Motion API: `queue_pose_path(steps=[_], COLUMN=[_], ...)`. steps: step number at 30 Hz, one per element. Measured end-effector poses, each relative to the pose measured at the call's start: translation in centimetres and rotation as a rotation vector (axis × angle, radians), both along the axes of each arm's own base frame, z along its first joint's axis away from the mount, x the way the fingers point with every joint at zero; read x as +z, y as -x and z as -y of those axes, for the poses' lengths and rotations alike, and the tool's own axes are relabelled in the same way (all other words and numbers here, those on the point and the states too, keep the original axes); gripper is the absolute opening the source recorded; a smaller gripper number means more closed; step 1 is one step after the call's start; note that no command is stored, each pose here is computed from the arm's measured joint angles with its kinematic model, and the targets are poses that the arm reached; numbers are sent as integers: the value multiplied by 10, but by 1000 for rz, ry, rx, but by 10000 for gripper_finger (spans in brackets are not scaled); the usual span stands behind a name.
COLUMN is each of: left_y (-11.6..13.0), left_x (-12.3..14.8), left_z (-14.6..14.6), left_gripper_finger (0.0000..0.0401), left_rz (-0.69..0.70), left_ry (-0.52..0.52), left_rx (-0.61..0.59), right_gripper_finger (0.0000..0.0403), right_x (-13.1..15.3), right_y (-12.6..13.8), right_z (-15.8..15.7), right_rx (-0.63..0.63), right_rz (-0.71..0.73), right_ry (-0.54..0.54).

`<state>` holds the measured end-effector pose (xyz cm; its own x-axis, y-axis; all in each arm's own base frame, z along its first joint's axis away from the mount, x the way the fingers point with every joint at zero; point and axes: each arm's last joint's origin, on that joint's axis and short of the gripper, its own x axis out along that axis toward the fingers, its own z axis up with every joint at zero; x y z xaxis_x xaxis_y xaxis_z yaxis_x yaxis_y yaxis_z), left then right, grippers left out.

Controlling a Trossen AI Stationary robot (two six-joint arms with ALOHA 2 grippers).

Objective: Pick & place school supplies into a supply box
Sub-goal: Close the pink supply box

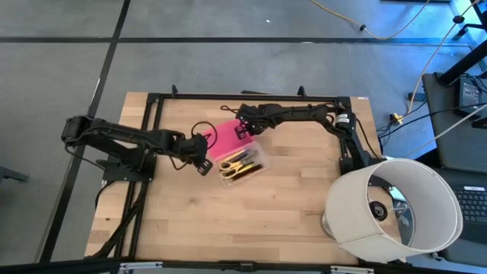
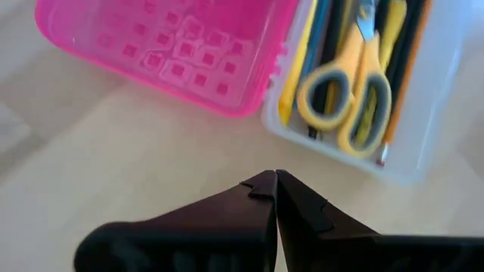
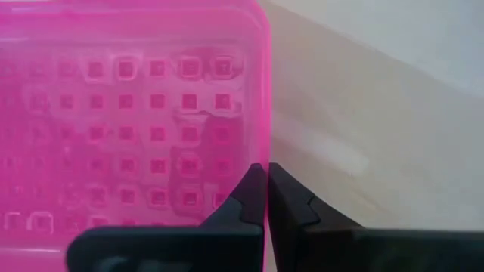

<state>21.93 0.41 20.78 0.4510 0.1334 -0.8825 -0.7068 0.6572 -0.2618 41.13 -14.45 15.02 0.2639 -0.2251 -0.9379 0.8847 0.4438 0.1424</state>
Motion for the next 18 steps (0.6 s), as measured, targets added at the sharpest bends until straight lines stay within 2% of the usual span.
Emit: queue_pose_path(steps=[7,18], left_y=[-2,-2], left_x=[2,2], left_z=[-16,-24], left_gripper_finger=[4,4], left_rz=[24,22], left_ry=[-34,-55], left_rx=[18,14], right_gripper_finger=[8,21], right_x=[-1,-1], right_y=[0,-1], right_z=[-3,-6], right_rx=[-161,-168], right_rz=[36,47], right_ry=[-76,-100])
